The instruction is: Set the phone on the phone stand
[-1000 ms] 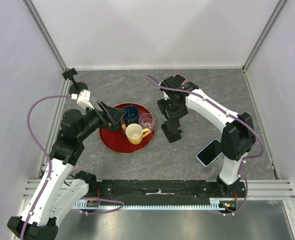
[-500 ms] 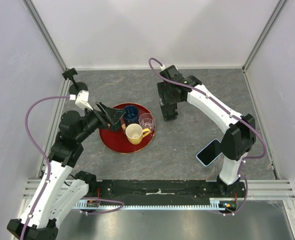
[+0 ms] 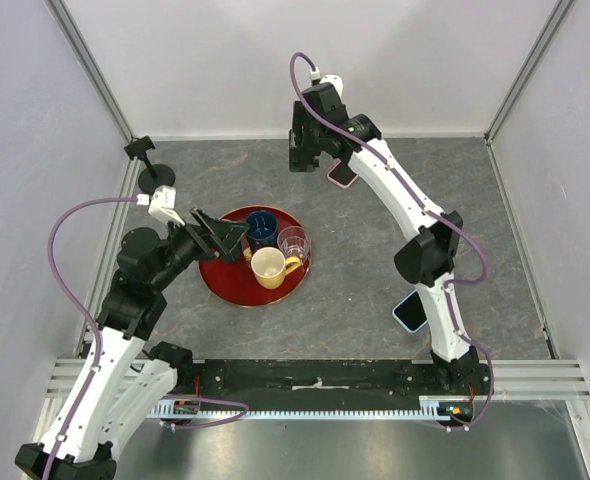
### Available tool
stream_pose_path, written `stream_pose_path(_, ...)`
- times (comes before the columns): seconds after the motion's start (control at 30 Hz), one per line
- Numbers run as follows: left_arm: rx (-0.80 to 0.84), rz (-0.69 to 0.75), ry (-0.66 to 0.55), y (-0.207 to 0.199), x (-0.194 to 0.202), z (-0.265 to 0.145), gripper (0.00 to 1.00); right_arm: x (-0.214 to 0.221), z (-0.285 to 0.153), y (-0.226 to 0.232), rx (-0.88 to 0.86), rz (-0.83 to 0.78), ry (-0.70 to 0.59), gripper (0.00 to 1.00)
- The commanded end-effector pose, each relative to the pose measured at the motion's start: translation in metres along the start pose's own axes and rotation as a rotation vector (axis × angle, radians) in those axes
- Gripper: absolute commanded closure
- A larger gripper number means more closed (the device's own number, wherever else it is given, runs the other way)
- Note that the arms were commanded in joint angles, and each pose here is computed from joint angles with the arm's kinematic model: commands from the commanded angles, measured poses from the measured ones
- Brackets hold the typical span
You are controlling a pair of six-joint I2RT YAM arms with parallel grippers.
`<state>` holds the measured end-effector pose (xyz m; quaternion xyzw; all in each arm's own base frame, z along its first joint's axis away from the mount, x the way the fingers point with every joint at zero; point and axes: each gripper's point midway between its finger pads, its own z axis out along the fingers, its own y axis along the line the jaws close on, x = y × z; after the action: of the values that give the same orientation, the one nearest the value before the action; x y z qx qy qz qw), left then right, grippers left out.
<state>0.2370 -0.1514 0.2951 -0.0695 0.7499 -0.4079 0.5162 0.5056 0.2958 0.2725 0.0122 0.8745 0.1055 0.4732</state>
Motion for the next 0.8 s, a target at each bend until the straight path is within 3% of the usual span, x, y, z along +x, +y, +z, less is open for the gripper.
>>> stream_pose_path(0.0, 0.01, 0.055, -0.12, -0.003, -0.026, 0.008, 0.2, -0.03, 0.018, -0.008, -0.008, 0.059, -0.076, 1.0)
stream_pose_path(0.33, 0.168, 0.033, -0.309, -0.042, -0.093, 0.065, 0.24, -0.021, 0.058, -0.002, -0.04, 0.043, -0.1, 1.0)
stream_pose_path(0.67, 0.222, 0.139, -0.453, -0.082, -0.155, 0.109, 0.25, -0.008, 0.092, -0.009, 0.015, 0.043, -0.132, 1.0)
stream_pose_path(0.77, 0.262, 0.172, -0.444, -0.091, -0.158, 0.121, 0.25, -0.007, 0.099, -0.014, 0.042, 0.035, -0.149, 1.0)
